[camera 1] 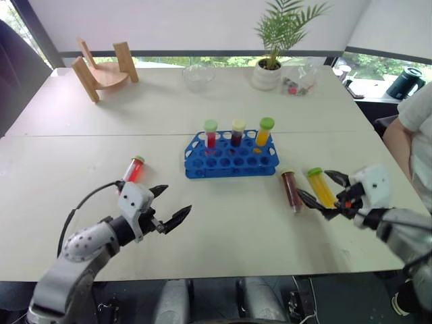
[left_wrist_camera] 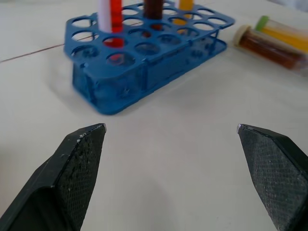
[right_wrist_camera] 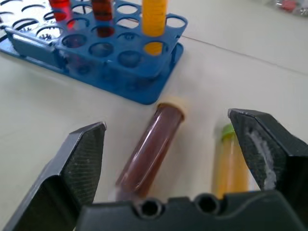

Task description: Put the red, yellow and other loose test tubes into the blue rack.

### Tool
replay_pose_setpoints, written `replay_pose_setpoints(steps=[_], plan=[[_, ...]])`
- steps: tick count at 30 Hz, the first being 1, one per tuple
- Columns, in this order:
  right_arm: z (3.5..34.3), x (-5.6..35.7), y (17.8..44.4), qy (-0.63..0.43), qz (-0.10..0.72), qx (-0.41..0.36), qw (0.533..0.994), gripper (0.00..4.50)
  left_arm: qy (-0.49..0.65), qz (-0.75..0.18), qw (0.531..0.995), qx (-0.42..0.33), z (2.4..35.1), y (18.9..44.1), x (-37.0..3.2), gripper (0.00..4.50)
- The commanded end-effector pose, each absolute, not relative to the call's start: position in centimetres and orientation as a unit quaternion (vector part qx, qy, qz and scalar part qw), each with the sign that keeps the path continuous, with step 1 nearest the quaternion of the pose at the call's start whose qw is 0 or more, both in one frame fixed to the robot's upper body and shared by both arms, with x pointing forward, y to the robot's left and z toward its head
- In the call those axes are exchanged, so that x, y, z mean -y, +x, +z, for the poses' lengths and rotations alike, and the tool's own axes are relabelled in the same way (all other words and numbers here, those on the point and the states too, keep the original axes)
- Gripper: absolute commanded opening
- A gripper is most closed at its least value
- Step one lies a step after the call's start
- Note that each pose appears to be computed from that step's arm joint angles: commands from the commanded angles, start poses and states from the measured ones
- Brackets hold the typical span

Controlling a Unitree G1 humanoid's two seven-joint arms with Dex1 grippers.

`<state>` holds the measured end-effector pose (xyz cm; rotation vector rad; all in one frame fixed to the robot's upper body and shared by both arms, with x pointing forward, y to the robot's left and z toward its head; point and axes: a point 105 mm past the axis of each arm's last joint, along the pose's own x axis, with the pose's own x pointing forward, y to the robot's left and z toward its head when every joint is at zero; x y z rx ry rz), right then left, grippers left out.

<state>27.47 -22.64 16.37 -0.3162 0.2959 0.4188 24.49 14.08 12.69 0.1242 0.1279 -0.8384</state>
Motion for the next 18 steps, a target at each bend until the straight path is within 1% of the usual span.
replay_pose_setpoints(steps=[1, 5, 7, 9, 13, 18], plan=[[17.9, 24.2, 28.9, -0.166, 0.194, -0.224, 0.941, 4.48, 0.07, -0.472, 0.877, -0.058, 14.4, 24.0, -13.6, 4.5], [19.4, 24.9, 30.7, -0.157, 0.19, -0.311, 0.918, 4.48, 0.088, -0.526, 0.844, -0.061, 15.8, 24.1, -13.4, 4.5], [19.4, 25.8, 31.7, -0.151, 0.159, -0.354, 0.909, 4.48, 0.096, -0.546, 0.83, -0.062, 16.3, 24.0, -13.3, 4.5], [19.1, 26.3, 32.4, -0.154, 0.149, -0.386, 0.897, 4.48, 0.103, -0.562, 0.819, -0.063, 16.6, 24.0, -13.3, 4.5], [18.1, 26.3, 32.8, -0.15, 0.158, -0.437, 0.873, 4.48, 0.107, -0.576, 0.809, -0.05, 17.6, 24.2, -13.2, 4.5], [17.0, 26.8, 33.4, -0.149, 0.144, -0.478, 0.854, 4.48, 0.117, -0.579, 0.806, -0.029, 18.8, 24.6, -12.8, 4.5]])
